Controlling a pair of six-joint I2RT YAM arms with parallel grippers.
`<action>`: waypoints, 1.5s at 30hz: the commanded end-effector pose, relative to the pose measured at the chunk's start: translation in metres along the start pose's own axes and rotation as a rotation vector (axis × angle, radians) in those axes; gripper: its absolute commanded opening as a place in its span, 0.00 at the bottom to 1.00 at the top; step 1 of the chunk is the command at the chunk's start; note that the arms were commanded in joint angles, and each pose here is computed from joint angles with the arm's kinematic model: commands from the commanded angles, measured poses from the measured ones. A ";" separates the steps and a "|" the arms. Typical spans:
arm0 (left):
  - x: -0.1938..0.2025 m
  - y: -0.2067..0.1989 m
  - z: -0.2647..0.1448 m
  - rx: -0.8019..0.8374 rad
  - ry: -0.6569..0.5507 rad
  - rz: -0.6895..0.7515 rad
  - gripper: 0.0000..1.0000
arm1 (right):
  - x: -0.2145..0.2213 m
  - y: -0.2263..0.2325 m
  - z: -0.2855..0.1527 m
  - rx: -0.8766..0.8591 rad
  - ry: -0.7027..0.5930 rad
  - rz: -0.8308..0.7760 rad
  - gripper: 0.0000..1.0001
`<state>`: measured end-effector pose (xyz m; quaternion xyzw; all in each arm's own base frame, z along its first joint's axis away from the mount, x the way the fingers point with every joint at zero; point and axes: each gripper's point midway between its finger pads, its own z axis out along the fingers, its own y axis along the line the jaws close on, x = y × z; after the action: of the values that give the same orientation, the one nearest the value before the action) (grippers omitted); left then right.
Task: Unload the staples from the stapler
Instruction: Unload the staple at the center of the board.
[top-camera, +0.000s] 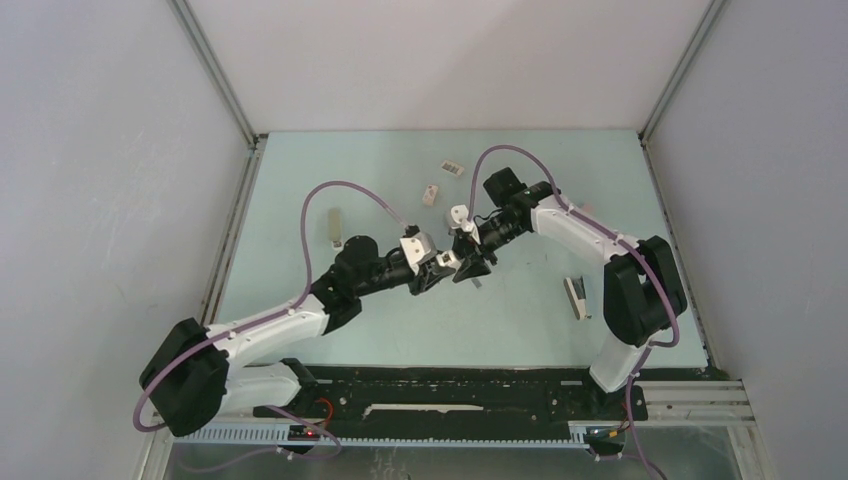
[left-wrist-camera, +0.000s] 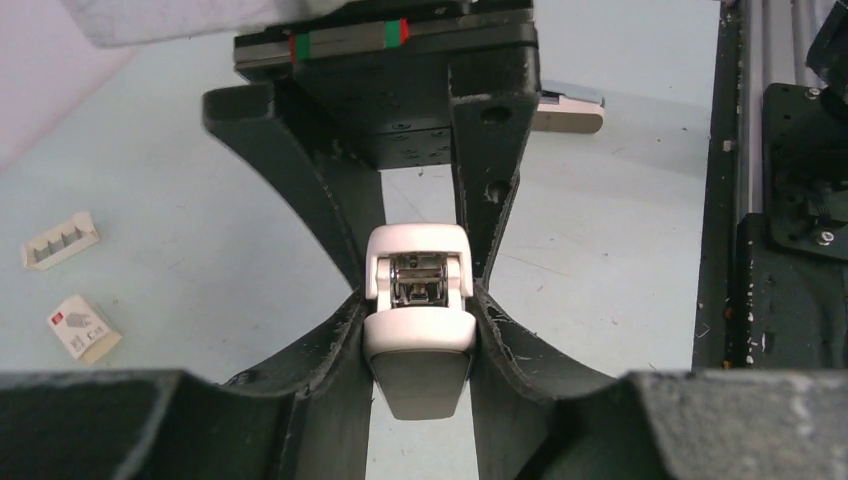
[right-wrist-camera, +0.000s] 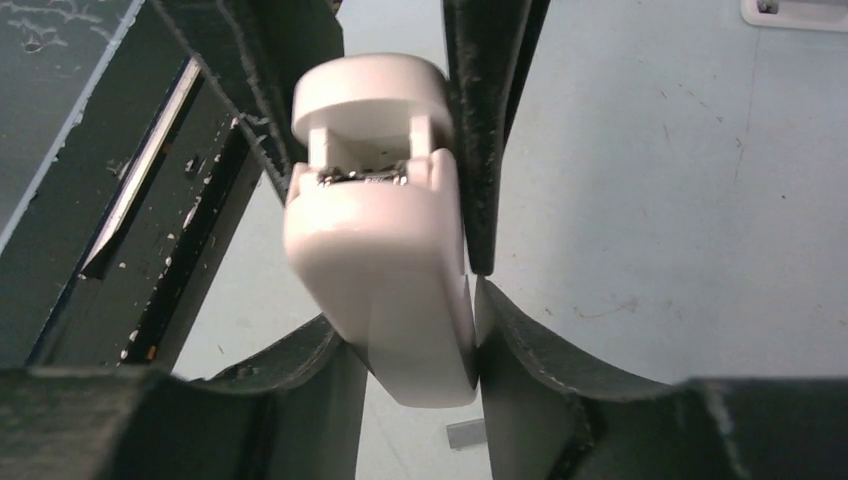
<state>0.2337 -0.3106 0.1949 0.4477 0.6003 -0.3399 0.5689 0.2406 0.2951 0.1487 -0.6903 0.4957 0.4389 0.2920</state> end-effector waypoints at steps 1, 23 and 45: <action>-0.024 0.009 -0.007 -0.065 -0.105 0.012 0.00 | -0.005 0.006 0.005 -0.026 -0.018 -0.009 0.42; -0.013 0.002 -0.006 -0.048 -0.131 -0.089 0.59 | -0.019 0.009 -0.008 -0.010 -0.078 0.028 0.00; 0.008 -0.005 -0.027 -0.099 -0.176 -0.192 0.86 | -0.033 0.012 -0.020 -0.005 -0.155 0.111 0.00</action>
<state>0.2200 -0.2836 0.1816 0.3519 0.6175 -0.3726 0.5967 0.2411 0.2856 0.1591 -0.6396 0.5275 0.4816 0.2842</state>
